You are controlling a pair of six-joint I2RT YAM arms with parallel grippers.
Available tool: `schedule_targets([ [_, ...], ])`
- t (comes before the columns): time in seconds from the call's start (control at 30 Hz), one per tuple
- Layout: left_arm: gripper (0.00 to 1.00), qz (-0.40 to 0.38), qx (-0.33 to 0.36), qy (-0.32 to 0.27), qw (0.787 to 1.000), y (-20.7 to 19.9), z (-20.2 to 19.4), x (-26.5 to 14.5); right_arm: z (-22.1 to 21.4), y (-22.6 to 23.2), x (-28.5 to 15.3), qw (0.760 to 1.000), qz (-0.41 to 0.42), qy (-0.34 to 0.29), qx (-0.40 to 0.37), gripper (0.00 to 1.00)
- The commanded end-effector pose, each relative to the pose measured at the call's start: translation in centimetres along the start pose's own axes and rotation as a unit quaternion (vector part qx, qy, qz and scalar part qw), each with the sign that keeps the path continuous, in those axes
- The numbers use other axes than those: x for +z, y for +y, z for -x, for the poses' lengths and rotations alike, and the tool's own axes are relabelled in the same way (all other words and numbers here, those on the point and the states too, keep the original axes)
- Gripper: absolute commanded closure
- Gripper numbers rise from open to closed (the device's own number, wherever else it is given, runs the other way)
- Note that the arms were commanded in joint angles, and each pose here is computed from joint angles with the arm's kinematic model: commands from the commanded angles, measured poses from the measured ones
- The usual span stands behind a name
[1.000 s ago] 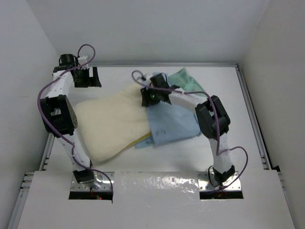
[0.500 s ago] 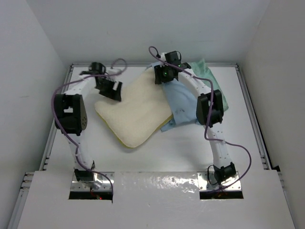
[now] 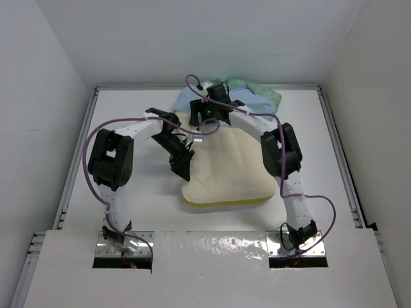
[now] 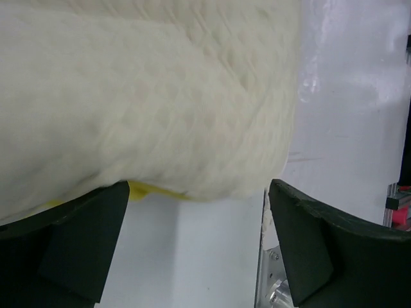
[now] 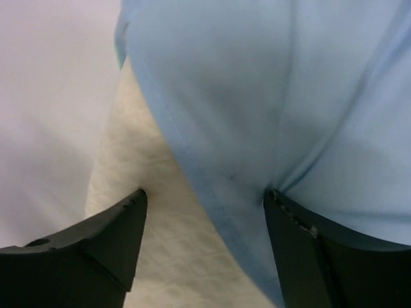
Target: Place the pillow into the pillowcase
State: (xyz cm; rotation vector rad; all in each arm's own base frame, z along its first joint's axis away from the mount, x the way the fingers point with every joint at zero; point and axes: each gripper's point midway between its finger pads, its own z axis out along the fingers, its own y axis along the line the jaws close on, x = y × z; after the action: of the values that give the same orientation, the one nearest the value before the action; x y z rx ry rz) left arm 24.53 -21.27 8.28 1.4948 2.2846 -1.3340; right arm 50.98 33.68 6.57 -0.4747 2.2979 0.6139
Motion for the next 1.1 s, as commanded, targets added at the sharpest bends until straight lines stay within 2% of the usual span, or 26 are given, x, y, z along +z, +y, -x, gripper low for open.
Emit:
schedule_targets([
  [0.0,0.11,-0.031,0.127,-0.082,0.988,-3.9,5.7,-2.9,1.2,0.1,-4.6,0.999,-0.01,-0.03,0.02,0.23],
  [0.03,0.11,-0.006,0.144,-0.097,0.985,-3.8,7.2,-4.7,2.1,-1.5,-5.9,0.998,-0.031,-0.045,0.022,0.15],
  [0.1,0.11,0.048,0.111,-0.162,0.979,-2.0,8.9,-9.6,3.8,-2.8,-8.9,0.995,-0.062,-0.074,0.026,0.11],
  [0.13,0.13,0.077,0.077,-0.201,0.974,-0.4,9.8,-12.1,4.6,-4.4,-10.1,0.99,-0.105,-0.087,0.029,0.08],
  [0.17,0.2,0.142,-0.005,-0.27,0.952,3.5,10.6,-16.6,5.0,-4.8,-11.1,0.987,-0.125,-0.093,0.026,0.07],
  [0.2,0.41,0.182,-0.049,-0.293,0.937,5.8,10.4,-18.2,6.1,-4.8,-12.6,0.984,-0.14,-0.11,0.022,0.06],
  [0.23,0.49,0.267,-0.112,-0.285,0.914,9.7,8.4,-18.9,6.5,-4.7,-13.2,0.981,-0.152,-0.115,0.023,0.06],
  [0.27,0.54,0.31,-0.123,-0.285,0.899,11.8,8.0,-19.7,6.6,-4.2,-13.7,0.981,-0.155,-0.117,0.022,0.06],
  [0.3,0.56,0.329,-0.133,-0.273,0.894,13.0,7.2,-19.6,6.8,-3.5,-14.6,0.98,-0.158,-0.124,0.016,0.06],
  [0.33,0.54,0.341,-0.135,-0.261,0.893,13.9,7.1,-19.4,6.7,-2.1,-14.8,0.978,-0.168,-0.126,0.003,0.06],
  [0.37,0.46,0.34,-0.149,-0.246,0.896,15.4,6.3,-18.3,6.5,-1.3,-15.0,0.976,-0.174,-0.127,-0.007,0.1],
  [0.47,0.32,0.362,-0.16,-0.222,0.891,18.7,5.7,-17.0,3.7,2.2,-14.7,0.979,-0.165,-0.113,-0.033,0.19],
  [0.6,0.25,0.387,-0.157,-0.227,0.88,21.9,5.8,-17.0,-0.1,6.7,-13.9,0.986,-0.122,-0.108,-0.013,0.16],
  [0.7,0.2,0.381,-0.153,-0.223,0.884,23.3,5.9,-15.6,-2.5,8.3,-12.7,0.988,-0.115,-0.1,-0.011,0.15],
  [0.83,0.23,0.406,-0.166,-0.226,0.87,25.2,5.6,-15.0,-5.7,8.6,-10.4,0.991,-0.124,-0.047,-0.005,0.14],
  [0.9,0.31,0.409,-0.169,-0.227,0.867,26.0,5.5,-14.9,-6.4,8.4,-9.8,0.99,-0.137,-0.04,-0.002,0.11],
  [0.97,0.35,0.407,-0.178,-0.227,0.867,26.9,5.2,-14.3,-7.7,7.4,-8.5,0.987,-0.162,-0.024,0.005,0.01],
  [1.07,0.46,0.381,-0.176,-0.243,0.874,27.5,5.6,-13.3,-8.6,5.8,-6.7,0.977,-0.21,-0.006,0.015,0.01],
])
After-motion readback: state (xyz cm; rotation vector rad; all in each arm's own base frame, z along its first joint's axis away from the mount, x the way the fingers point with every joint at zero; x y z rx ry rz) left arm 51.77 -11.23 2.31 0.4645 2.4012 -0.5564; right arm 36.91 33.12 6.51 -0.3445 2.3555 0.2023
